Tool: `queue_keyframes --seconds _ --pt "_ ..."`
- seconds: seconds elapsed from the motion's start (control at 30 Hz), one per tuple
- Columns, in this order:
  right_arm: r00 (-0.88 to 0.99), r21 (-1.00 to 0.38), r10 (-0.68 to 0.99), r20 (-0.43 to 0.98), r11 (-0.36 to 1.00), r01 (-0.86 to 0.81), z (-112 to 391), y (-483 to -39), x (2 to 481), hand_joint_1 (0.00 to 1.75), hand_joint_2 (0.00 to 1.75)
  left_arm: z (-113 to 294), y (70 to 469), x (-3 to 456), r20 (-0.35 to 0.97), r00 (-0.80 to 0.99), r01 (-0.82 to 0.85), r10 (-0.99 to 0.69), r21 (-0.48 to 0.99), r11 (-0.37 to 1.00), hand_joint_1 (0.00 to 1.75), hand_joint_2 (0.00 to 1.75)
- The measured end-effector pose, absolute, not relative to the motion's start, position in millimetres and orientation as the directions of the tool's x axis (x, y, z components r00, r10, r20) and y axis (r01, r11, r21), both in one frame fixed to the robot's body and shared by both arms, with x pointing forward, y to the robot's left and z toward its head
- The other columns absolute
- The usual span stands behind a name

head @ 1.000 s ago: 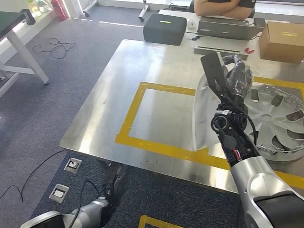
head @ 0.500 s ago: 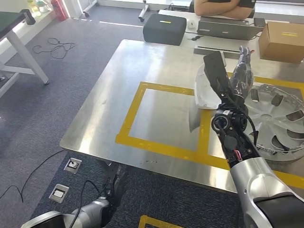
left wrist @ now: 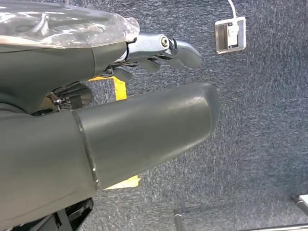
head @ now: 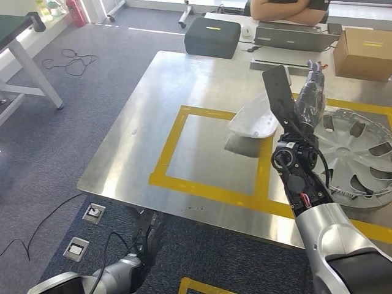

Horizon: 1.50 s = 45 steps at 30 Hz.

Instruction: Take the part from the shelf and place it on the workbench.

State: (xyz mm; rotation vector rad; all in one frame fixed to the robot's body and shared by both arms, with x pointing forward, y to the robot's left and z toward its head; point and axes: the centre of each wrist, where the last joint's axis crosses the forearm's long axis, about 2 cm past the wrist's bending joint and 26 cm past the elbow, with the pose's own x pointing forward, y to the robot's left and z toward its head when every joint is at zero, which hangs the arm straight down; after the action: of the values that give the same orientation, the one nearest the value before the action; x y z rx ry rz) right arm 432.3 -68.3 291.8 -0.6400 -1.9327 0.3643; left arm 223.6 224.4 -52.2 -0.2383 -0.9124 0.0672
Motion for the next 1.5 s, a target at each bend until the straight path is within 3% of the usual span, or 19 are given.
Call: queue_keyframes --seconds 0.3,0.5,0.63,0.77,1.13,1.5 --pt "-0.362 -0.473 0.535 0.764 0.845 0.250 291 -68 433 0.00 0.00 -52 225 224 0.776 0.610 0.040 0.162 -0.235 0.971 0.00 0.00" --pt "-0.371 -0.090 0.088 0.924 0.996 0.012 292 -57 432 0.00 0.00 -53 230 224 0.780 0.596 0.020 0.190 -0.251 0.968 0.00 0.00" --pt "-0.372 0.030 -0.122 0.920 0.970 -0.242 291 -56 432 0.00 0.00 -54 242 224 0.787 0.582 -0.002 0.204 -0.250 0.968 0.00 0.00" --pt "-0.301 0.120 -0.241 0.923 0.921 -0.371 280 -80 427 0.00 0.00 -56 257 222 0.789 0.578 -0.029 0.210 -0.237 0.971 0.00 0.00" --pt "-0.218 0.235 -0.389 0.895 0.826 -0.513 208 -148 357 0.00 0.00 -68 293 201 0.793 0.570 -0.098 0.214 -0.193 0.976 0.00 0.00" --pt "-0.277 0.155 -0.410 0.869 0.757 -0.635 204 -168 312 0.00 0.00 -69 302 197 0.792 0.575 -0.105 0.206 -0.178 0.978 0.00 0.00"
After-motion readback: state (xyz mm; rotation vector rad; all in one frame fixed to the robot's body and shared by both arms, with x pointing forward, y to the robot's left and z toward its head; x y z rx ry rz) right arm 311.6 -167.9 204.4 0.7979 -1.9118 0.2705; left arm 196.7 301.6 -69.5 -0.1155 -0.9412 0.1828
